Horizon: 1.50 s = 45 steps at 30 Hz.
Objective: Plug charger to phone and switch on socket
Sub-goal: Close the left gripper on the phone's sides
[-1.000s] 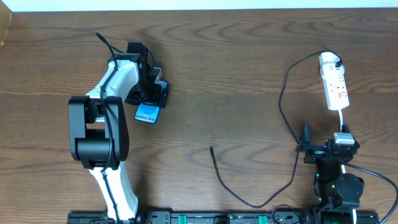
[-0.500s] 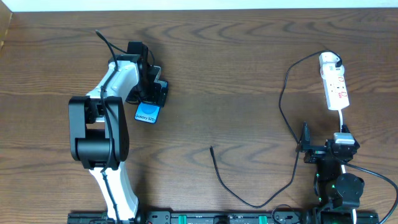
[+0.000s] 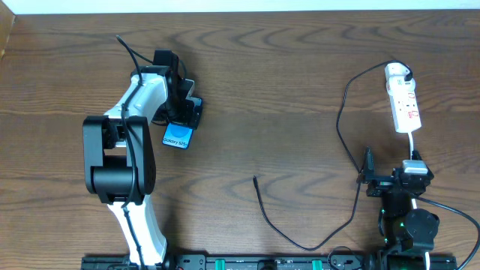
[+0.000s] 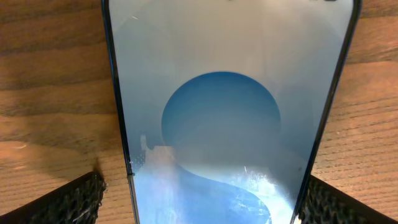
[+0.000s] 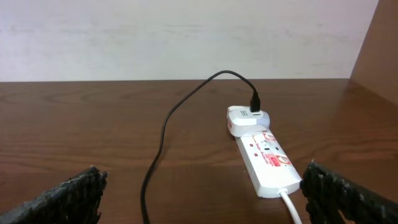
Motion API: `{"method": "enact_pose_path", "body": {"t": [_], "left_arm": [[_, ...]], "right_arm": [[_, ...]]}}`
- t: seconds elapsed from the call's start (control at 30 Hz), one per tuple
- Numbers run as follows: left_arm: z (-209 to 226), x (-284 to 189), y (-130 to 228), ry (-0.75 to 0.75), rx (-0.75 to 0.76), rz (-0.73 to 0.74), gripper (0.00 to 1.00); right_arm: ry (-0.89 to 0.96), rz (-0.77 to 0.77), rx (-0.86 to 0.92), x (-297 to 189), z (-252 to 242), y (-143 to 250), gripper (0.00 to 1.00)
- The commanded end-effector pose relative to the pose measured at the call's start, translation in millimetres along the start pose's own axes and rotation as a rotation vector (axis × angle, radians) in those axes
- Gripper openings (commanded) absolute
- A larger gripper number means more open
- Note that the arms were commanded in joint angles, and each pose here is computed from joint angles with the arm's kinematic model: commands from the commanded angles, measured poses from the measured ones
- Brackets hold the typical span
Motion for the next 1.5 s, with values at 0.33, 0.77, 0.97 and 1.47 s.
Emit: {"method": "enact_pose_path", "body": {"t": [0.33, 0.77, 0.97, 1.47], "left_arm": [[-1.8, 12.0, 12.8, 0.03, 0.029, 0.065, 0.98], [-1.9, 12.0, 13.4, 0.03, 0.028, 0.069, 0.98], [-1.9, 12.0, 13.3, 0.03, 0.028, 0.068, 0.98], [-6.8, 11.7, 14.0, 0.08, 0.057, 0.067, 0.98]], "right_arm": [[-0.007, 0.0, -0.008, -0.2, 1.1, 0.4, 0.99], [-0.007, 0.0, -0.008, -0.2, 1.1, 0.4, 0.99], [-0.007, 0.0, -0.008, -0.2, 1.1, 0.4, 0.99], [-0.007, 0.0, -0.008, -0.2, 1.1, 0.4, 0.99]]}}
Point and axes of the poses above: each gripper's point midway between its finger pads, its own x axis out along the fingers, its own z axis along the line the jaws close on, y = z × x, the point moved 8 cm from there along -x, back along the fingers, and after that the axes turned 2 degrees about -x, right-handed, at the moved point
